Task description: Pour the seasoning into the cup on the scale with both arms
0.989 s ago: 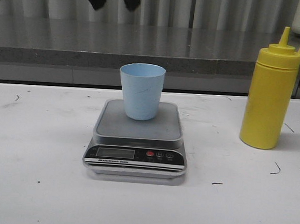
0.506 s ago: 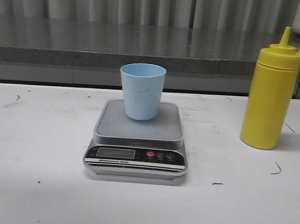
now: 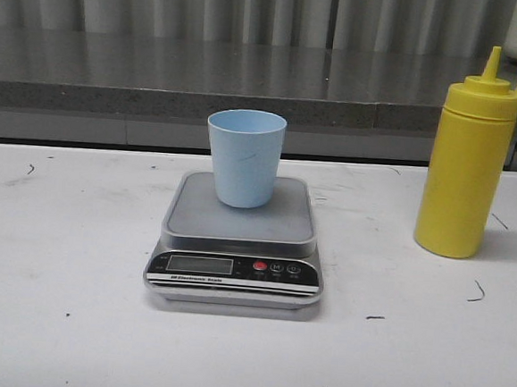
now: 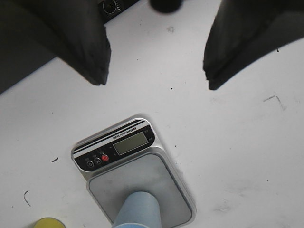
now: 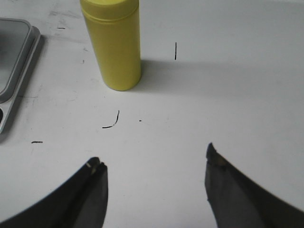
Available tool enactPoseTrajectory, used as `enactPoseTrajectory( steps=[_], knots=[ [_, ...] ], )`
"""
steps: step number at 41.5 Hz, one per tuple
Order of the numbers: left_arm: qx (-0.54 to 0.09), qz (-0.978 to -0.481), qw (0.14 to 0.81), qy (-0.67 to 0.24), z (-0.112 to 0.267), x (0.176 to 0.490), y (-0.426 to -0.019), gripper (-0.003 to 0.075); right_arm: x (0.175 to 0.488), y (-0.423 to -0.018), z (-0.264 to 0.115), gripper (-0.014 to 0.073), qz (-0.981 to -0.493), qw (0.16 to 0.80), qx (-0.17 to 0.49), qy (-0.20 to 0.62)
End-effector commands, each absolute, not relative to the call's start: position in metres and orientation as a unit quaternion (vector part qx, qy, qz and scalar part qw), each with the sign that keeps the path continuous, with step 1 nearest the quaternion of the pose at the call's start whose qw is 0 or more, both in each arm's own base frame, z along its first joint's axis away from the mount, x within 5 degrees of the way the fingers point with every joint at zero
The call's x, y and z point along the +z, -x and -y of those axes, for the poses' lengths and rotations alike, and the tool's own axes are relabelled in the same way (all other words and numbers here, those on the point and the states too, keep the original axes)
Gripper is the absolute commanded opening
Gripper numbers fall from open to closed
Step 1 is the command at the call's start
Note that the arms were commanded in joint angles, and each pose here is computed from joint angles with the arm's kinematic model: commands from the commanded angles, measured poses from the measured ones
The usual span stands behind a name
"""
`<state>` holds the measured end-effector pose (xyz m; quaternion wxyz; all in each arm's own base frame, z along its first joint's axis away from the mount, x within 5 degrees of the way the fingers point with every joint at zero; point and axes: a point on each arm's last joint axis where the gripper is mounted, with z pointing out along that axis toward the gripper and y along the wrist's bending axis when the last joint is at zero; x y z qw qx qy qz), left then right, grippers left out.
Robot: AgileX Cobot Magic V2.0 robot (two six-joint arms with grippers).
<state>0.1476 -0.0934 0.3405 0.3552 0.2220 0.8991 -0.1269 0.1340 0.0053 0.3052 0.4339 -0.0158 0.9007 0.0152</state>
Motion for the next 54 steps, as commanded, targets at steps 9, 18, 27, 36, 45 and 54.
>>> enactPoseTrajectory(
  steps=[9,18,27,36,45,54],
  knots=[
    [-0.148,-0.881,0.393,-0.219,0.096,0.354,-0.147,0.0418,0.32,-0.139,-0.004,0.0468,-0.879,0.477,0.008,0.015],
    [-0.148,-0.88,0.394,-0.219,0.096,0.354,-0.148,0.0418,0.32,-0.139,-0.004,0.0468,-0.878,0.477,0.008,0.015],
    [-0.148,-0.88,0.394,-0.219,0.096,0.354,-0.148,0.0418,0.32,-0.139,-0.004,0.0475,-0.877,0.48,0.009,0.017],
    [-0.148,-0.88,0.394,-0.219,0.096,0.354,-0.148,0.0418,0.322,-0.139,-0.011,0.0664,-0.872,0.488,0.021,0.035],
    [-0.148,-0.88,0.394,-0.219,0.096,0.355,-0.148,0.0418,0.314,-0.142,-0.017,0.0647,-0.862,0.503,0.037,0.049],
    [-0.148,-0.88,0.394,-0.219,0.096,0.355,-0.148,0.0418,0.283,-0.148,-0.022,0.0647,-0.837,0.541,0.08,0.014]
  ],
)
